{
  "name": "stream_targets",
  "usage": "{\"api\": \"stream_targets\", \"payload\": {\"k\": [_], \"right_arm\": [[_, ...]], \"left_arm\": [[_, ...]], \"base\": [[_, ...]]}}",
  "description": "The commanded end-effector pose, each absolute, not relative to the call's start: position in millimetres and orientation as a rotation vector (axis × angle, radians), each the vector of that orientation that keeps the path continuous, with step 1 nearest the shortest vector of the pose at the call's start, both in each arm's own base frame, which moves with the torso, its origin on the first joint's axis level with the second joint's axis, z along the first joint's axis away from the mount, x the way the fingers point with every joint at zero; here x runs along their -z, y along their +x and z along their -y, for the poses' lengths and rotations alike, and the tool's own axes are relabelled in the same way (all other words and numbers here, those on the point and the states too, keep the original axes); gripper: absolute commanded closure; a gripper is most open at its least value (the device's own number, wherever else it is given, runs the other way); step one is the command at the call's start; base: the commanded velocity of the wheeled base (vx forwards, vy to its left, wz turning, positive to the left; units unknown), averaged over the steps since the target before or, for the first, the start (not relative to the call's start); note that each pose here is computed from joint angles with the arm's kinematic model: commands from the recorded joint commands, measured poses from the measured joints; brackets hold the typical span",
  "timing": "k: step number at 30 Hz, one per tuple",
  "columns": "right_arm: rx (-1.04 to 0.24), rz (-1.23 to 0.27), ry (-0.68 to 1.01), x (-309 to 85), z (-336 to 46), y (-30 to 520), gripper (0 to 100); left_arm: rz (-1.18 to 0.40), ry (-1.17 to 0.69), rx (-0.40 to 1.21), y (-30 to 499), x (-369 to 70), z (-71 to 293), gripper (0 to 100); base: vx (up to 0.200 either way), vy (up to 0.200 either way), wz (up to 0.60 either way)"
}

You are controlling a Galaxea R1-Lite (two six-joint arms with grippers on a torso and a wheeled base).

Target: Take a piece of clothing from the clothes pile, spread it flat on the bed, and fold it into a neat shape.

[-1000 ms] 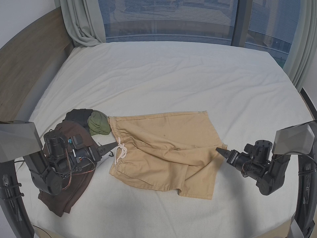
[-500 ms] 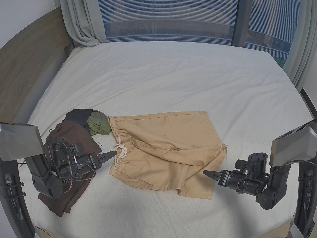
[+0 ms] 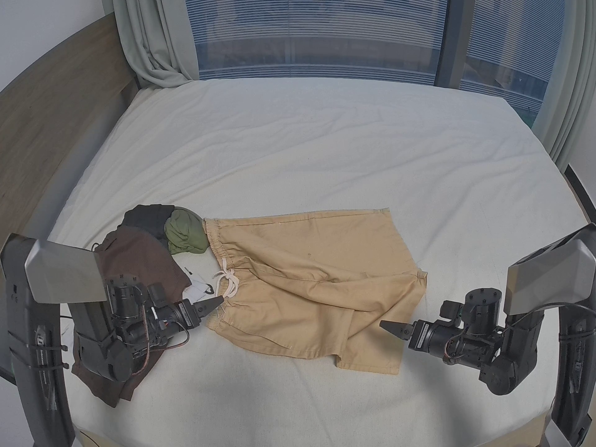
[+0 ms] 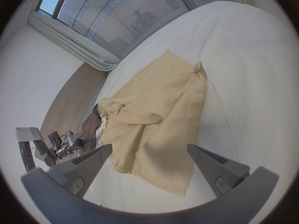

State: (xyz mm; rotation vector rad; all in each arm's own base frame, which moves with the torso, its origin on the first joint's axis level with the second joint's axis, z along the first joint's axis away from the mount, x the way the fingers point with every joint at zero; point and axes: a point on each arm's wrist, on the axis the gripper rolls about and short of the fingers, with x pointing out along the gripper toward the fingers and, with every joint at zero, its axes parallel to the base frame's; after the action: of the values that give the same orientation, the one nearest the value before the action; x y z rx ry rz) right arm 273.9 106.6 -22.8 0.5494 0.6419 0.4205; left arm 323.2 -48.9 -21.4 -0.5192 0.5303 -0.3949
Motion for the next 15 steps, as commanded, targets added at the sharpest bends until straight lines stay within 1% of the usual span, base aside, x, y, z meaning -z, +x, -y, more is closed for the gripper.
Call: {"api": "stream_targets", "payload": {"k": [1, 15], "right_arm": [[-0.420, -0.645, 0.550, 24, -107, 274, 0], [-0.420, -0.641, 0.551, 24, -107, 275, 0]], "left_arm": [[-0.589, -0.528, 0.382, 321, 47, 56, 0], [-0.615, -0.533, 0.388, 323, 58, 59, 0]], "base": [[0.000, 0.000, 0.00], [0.000, 0.000, 0.00]]}}
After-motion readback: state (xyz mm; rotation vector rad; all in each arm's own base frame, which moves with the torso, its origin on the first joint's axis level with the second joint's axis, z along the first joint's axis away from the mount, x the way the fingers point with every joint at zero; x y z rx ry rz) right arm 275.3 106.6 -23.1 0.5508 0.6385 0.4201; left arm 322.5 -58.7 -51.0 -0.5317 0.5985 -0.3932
